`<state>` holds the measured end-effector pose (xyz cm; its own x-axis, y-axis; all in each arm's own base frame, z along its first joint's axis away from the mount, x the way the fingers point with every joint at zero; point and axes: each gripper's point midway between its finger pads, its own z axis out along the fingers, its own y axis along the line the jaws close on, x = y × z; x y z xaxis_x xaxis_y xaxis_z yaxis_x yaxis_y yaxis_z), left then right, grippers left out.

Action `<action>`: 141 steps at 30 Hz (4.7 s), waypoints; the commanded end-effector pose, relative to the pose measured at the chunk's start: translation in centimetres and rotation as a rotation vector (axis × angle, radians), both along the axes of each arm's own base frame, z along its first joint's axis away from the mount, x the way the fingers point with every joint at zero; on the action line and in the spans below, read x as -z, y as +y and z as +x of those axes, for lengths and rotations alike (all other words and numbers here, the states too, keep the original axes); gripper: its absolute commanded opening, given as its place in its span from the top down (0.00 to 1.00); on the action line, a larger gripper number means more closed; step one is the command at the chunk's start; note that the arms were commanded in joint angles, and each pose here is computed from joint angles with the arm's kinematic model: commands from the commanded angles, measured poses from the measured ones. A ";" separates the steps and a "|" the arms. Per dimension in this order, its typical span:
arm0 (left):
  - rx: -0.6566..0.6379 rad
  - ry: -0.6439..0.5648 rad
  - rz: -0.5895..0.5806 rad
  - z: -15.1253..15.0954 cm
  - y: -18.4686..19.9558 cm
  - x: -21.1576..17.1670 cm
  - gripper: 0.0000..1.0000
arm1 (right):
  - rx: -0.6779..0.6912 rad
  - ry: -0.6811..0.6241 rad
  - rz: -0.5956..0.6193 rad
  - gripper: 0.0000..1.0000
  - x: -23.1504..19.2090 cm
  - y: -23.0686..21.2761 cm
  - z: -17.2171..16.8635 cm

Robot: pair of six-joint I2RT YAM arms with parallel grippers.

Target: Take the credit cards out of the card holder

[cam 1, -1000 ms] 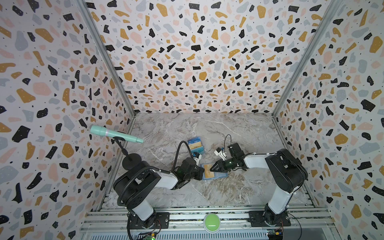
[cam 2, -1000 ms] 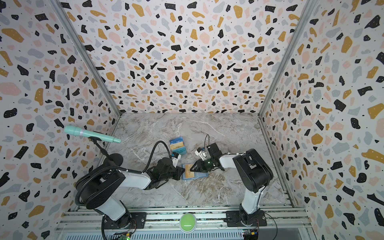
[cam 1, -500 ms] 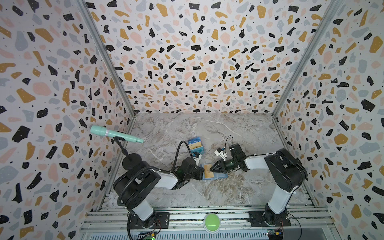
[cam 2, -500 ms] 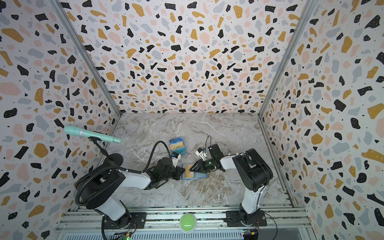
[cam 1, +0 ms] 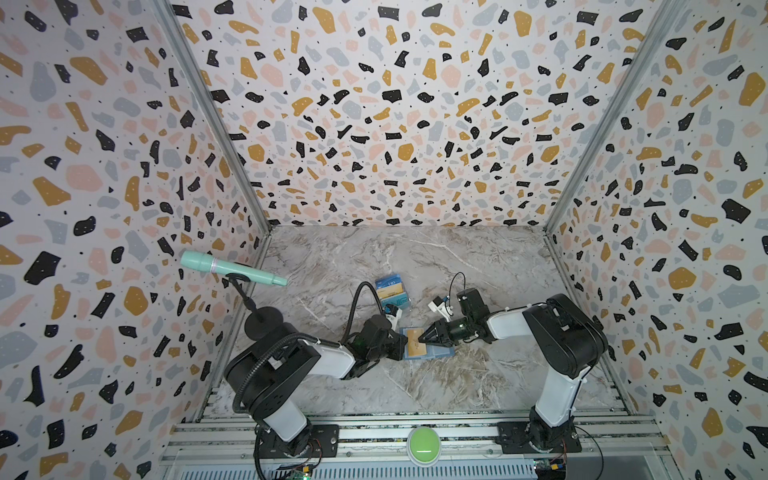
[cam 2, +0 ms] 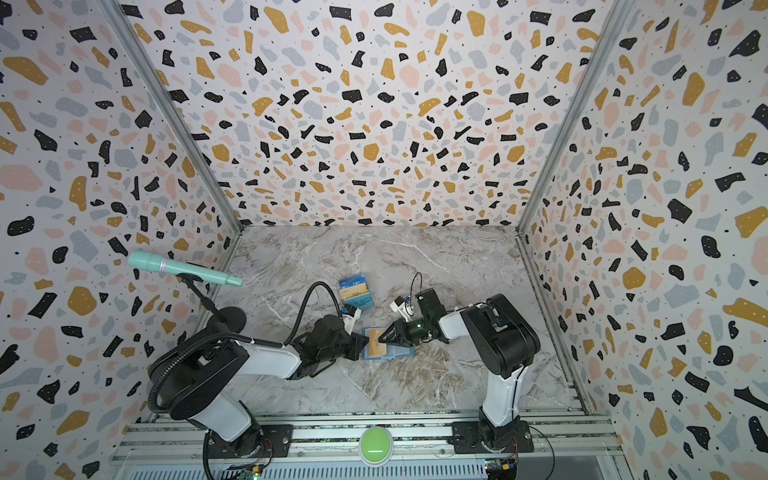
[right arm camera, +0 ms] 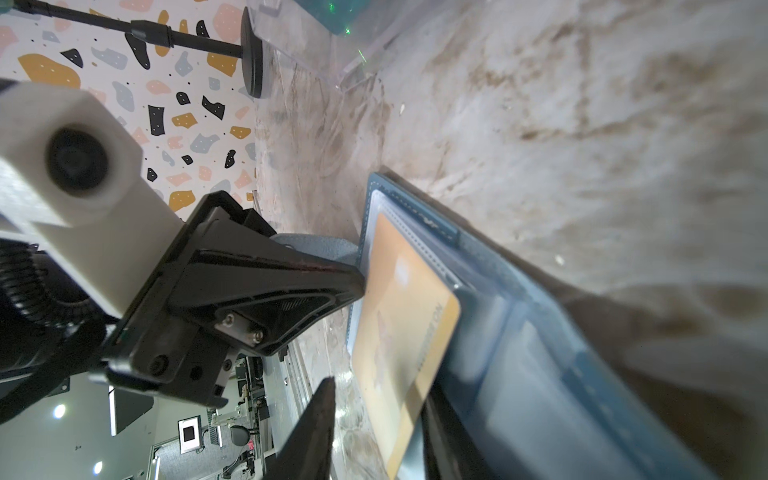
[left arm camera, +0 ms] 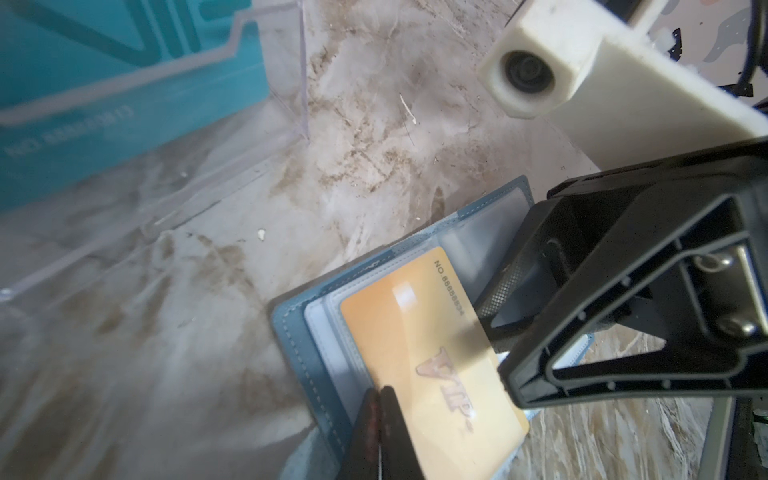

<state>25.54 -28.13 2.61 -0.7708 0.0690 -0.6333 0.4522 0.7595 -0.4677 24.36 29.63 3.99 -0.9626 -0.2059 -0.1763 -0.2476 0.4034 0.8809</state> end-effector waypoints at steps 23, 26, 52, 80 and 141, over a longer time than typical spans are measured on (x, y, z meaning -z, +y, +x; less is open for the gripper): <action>-0.024 0.093 0.108 -2.0 2.6 3.2 0.93 | 0.010 -0.010 0.121 0.72 -2.0 -0.6 -0.2; -0.026 0.094 0.110 -2.0 2.6 3.2 0.93 | 0.003 -0.011 0.133 0.73 -2.3 -0.5 -0.3; -0.030 0.091 0.115 -2.1 2.8 3.2 0.94 | 0.046 -0.010 0.092 0.96 -1.5 -1.0 0.2; -0.010 0.064 0.097 -1.3 1.8 1.9 0.94 | 0.052 -0.003 0.087 1.00 -1.3 -2.8 0.3; 0.000 0.030 0.113 -1.7 2.6 2.1 0.96 | 0.075 0.036 0.028 1.00 1.6 -0.4 0.5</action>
<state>24.89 -27.33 2.95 -0.7649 0.0817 -0.6390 0.4593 0.7646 -0.4521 24.39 29.73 3.12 -0.9760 -0.1567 -0.1511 -0.1978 0.3485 0.9162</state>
